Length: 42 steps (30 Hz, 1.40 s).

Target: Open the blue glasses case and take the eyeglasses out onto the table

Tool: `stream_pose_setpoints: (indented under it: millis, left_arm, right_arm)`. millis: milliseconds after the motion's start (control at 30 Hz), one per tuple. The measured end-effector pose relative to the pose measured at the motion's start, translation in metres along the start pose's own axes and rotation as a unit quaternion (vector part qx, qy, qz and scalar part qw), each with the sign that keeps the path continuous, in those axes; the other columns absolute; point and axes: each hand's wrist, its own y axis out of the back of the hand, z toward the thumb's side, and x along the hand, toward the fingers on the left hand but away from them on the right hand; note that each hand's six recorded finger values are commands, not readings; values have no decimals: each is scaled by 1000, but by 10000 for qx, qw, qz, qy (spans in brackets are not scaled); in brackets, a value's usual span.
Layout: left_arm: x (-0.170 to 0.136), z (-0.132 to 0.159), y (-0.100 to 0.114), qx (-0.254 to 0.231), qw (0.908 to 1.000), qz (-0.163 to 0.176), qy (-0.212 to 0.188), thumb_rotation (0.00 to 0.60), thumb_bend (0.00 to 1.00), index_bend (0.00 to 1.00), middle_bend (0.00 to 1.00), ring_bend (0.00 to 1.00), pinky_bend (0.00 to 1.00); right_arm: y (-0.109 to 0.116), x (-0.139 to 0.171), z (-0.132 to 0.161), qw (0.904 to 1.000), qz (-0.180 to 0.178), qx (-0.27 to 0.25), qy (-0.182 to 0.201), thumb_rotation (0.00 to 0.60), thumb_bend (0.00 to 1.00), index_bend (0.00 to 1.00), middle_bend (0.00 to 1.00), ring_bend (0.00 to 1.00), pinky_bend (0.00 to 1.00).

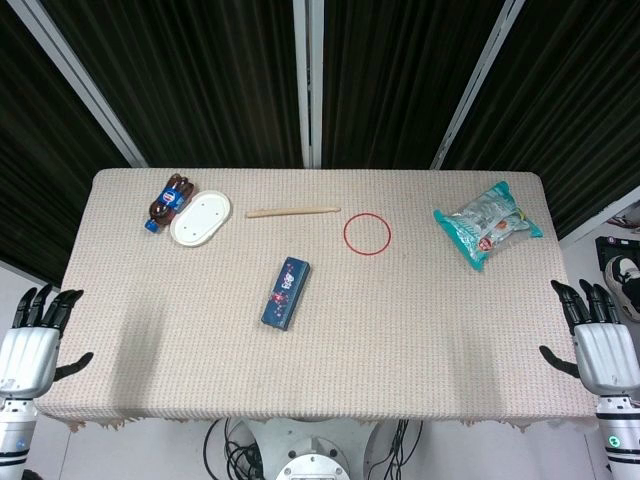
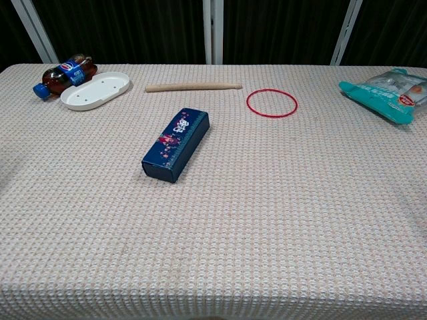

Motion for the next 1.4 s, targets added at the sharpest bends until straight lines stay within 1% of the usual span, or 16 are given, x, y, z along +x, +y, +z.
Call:
stream_pose_setpoints:
  millis: [167,400,467,500,533,633,700,733,833,867,933,1067,1133,1267,1367,1400]
  left_arm:
    - [2,1,-7,-27,9999,-130,-10,600,33,126,146,0,0]
    - [3,6,-6,-32,9999,-96,-134,600,46,126,146,0,0]
    - [7,11,-4,-26,9996,-65,-271,600,97,126,146,0,0]
    - [10,14,-2,-27,9994,-53,-355,600,143,128,146,0,0]
    - [13,18,-1,-31,9990,-42,-453,600,213,130,146,0,0]
    - [27,35,4,-74,9961,-39,-874,600,374,137,152,0,0]
    - [40,52,8,-117,9922,-56,-1242,600,462,151,173,0,0]
    - [46,60,10,-141,9898,-69,-1414,600,498,156,180,0,0]
    - [67,90,14,-208,9796,-178,-1991,600,583,169,193,0,0]
    - [76,104,15,-221,9746,-242,-2217,600,604,179,203,4,0]
    - [90,125,17,-223,9660,-349,-2551,600,623,199,223,21,0]
    - [118,178,15,-154,9439,-678,-3227,600,617,204,230,25,0]
    - [129,201,12,-99,9344,-843,-3459,600,613,204,233,25,0]
    - [151,257,2,20,9131,-1217,-3891,600,606,204,242,16,0]
    - [165,291,-9,58,9035,-1426,-4041,600,603,204,242,3,0]
    - [169,299,-12,68,9021,-1480,-4053,600,602,204,246,0,0]
  right_arm:
    - [-2,-3,2,10000,43,0,18,600,82,20,153,0,71]
    - [1,-2,3,10000,-9,-15,34,600,84,20,153,0,71]
    - [3,-1,2,10000,-45,-36,42,600,86,20,153,0,71]
    - [4,-1,2,10000,-62,-45,50,600,98,20,153,0,71]
    - [5,-1,3,9999,-82,-50,61,600,107,20,153,0,71]
    - [9,0,5,9998,-133,-46,120,600,156,20,153,0,71]
    - [11,0,7,9997,-151,-40,181,600,186,20,155,0,71]
    - [12,0,8,9996,-157,-40,214,600,202,20,156,0,71]
    - [14,1,13,9993,-172,-51,323,600,303,20,160,0,71]
    - [15,1,15,9992,-175,-59,354,600,328,20,161,0,71]
    - [16,1,17,9991,-176,-74,383,600,373,20,163,0,71]
    - [15,1,20,9990,-156,-100,417,600,444,20,164,0,71]
    - [15,2,21,9990,-143,-110,420,600,464,20,164,0,71]
    - [14,2,20,9990,-123,-118,410,600,477,20,165,0,71]
    - [14,3,18,9991,-121,-122,391,600,477,20,165,0,71]
    - [14,3,18,9991,-121,-124,382,600,477,20,165,0,71]
